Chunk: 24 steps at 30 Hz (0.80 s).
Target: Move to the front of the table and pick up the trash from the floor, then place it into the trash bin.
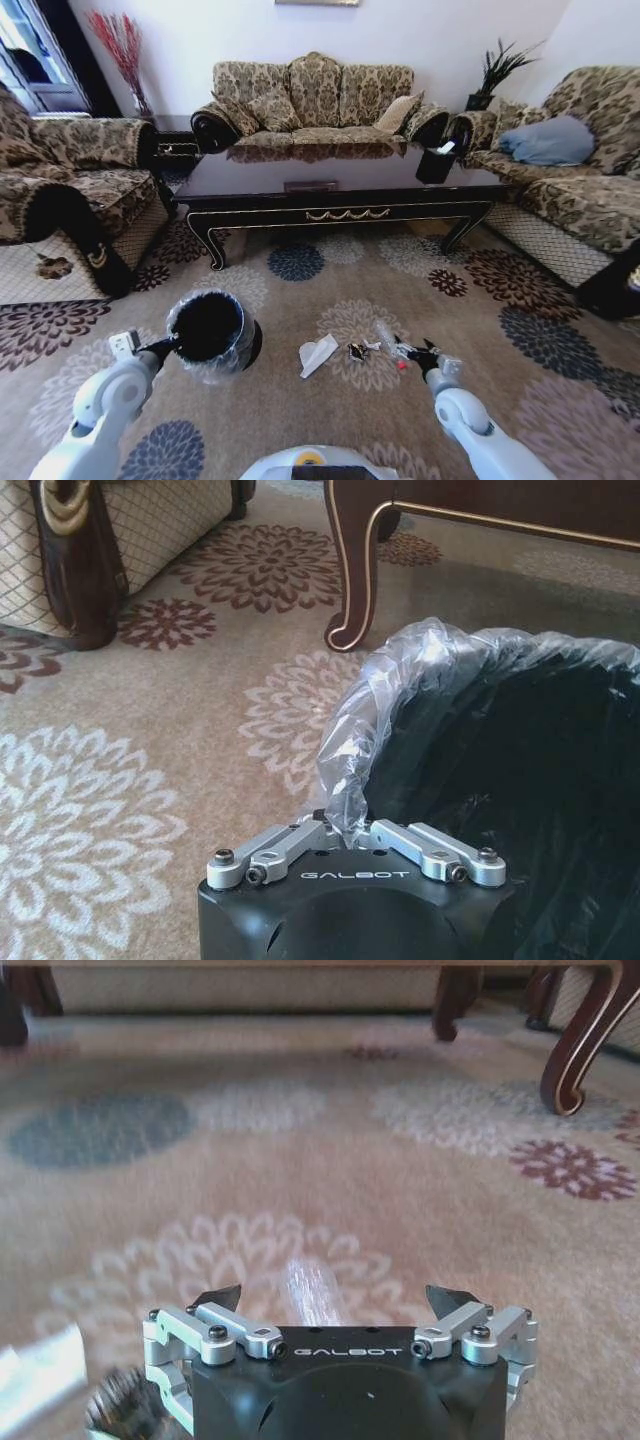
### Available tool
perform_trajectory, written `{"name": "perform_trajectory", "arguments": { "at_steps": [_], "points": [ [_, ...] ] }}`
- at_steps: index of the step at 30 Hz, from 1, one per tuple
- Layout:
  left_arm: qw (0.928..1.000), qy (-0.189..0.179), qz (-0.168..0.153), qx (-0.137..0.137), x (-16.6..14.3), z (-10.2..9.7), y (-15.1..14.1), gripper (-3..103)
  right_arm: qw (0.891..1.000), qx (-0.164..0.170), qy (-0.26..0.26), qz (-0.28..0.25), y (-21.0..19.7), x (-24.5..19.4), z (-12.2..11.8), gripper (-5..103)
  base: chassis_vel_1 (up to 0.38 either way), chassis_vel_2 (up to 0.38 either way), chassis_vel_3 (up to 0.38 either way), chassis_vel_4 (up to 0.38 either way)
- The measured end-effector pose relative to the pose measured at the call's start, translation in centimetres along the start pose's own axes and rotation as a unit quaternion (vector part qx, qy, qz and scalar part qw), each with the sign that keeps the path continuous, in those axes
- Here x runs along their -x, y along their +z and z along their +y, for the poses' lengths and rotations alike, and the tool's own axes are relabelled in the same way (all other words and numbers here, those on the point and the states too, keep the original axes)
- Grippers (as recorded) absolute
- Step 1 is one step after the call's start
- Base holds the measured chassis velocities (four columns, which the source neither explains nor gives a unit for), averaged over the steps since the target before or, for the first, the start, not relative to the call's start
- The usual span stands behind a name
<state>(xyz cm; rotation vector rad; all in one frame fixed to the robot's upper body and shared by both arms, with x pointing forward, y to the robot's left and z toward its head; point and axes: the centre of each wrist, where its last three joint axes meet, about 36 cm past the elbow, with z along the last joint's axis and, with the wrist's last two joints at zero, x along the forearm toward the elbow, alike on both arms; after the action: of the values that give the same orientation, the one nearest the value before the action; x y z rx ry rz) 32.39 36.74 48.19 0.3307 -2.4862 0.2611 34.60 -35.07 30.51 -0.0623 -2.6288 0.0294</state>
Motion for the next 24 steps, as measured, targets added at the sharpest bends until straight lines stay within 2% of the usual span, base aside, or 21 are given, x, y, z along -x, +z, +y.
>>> {"name": "perform_trajectory", "arguments": {
  "at_steps": [5, 8, 24],
  "points": [
    [1.0000, -0.004, 0.001, 0.001, -0.3, -0.1, 0.4, 2, 0.999, -0.044, 0.010, 0.032, 2.1, 1.5, -0.5, 100, 0.000, 0.000, 0.000, 0.000],
    [1.0000, -0.006, 0.002, 0.001, -0.4, -0.1, 0.6, 2, 0.998, -0.057, 0.006, 0.041, 3.2, 2.1, -0.7, 100, 0.000, 0.000, 0.000, 0.000],
    [0.9998, -0.008, -0.001, 0.018, -1.4, -0.4, 0.7, 2, 0.997, -0.068, -0.005, 0.048, 4.5, 6.7, 0.5, 100, 0.000, 0.000, 0.000, 0.000]
  ]
}}
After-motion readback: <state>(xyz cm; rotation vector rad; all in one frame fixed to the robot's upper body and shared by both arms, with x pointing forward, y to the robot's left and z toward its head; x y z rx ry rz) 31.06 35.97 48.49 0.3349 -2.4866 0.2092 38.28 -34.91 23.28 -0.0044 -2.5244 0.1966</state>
